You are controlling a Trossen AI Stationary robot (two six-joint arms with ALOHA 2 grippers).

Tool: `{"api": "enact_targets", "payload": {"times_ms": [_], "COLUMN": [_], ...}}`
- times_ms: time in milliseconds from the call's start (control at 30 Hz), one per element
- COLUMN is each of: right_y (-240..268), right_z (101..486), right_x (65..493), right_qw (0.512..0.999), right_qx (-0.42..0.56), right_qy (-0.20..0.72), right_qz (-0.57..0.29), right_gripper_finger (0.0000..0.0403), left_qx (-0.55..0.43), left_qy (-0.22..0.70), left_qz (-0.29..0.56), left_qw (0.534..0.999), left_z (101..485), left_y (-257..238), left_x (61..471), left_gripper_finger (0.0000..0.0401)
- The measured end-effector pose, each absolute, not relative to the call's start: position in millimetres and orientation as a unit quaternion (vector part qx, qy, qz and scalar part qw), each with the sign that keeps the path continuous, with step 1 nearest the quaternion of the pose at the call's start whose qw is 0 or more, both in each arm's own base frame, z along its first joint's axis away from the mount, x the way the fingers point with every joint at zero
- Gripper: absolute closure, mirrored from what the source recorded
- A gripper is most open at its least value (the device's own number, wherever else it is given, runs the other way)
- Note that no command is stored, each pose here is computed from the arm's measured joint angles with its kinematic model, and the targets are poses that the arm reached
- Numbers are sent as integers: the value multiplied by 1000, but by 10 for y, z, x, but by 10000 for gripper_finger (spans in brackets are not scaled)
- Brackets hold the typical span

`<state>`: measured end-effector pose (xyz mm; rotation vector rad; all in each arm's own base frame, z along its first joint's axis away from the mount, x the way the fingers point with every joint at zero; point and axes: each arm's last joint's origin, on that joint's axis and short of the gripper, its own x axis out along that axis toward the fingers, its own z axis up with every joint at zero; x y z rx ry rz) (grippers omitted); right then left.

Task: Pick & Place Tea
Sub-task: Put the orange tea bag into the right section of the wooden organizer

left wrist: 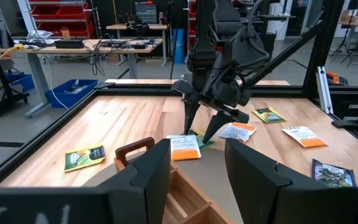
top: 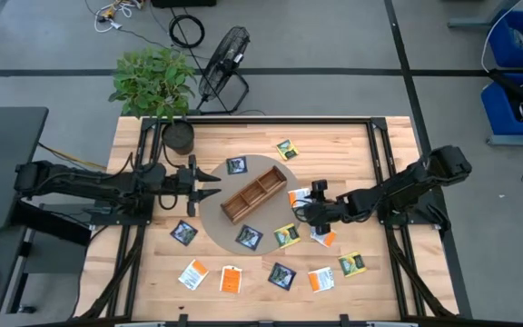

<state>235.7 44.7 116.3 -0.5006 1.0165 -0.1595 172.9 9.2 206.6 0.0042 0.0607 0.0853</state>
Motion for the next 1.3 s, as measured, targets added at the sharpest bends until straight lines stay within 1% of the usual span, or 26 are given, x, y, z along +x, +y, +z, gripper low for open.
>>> {"api": "enact_targets", "payload": {"times_ms": [167,300,367,700,900,1167,1300], "right_y": [416,354,342,299,309,430,553], "right_z": [1157,1148,1147,1135,1131,1189,1312], "right_x": [2351,2353,2355,2351,2349,2382,2468], "right_qw": [843,846,847,847,848,845,852], "right_qx": [-210,-170,-165,-142,-129,-161,-172], "right_qy": [489,499,500,507,508,505,491], "right_qz": [-75,-75,-76,-81,-74,-72,-61], "right_gripper_finger": [200,230,246,329,391,400,401], "left_qx": [2,2,0,-8,-8,-7,-7], "left_qy": [30,30,30,30,30,30,30], "left_qz": [43,43,43,43,43,43,43], "left_qw": [999,999,999,999,999,999,999], "left_z": [2066,2066,2066,2066,2066,2066,2066], "left_y": [92,92,91,91,91,91,91], "left_x": [1729,1729,1729,1729,1729,1729,1729], "left_gripper_finger": [240,240,240,240,240,240,240]}}
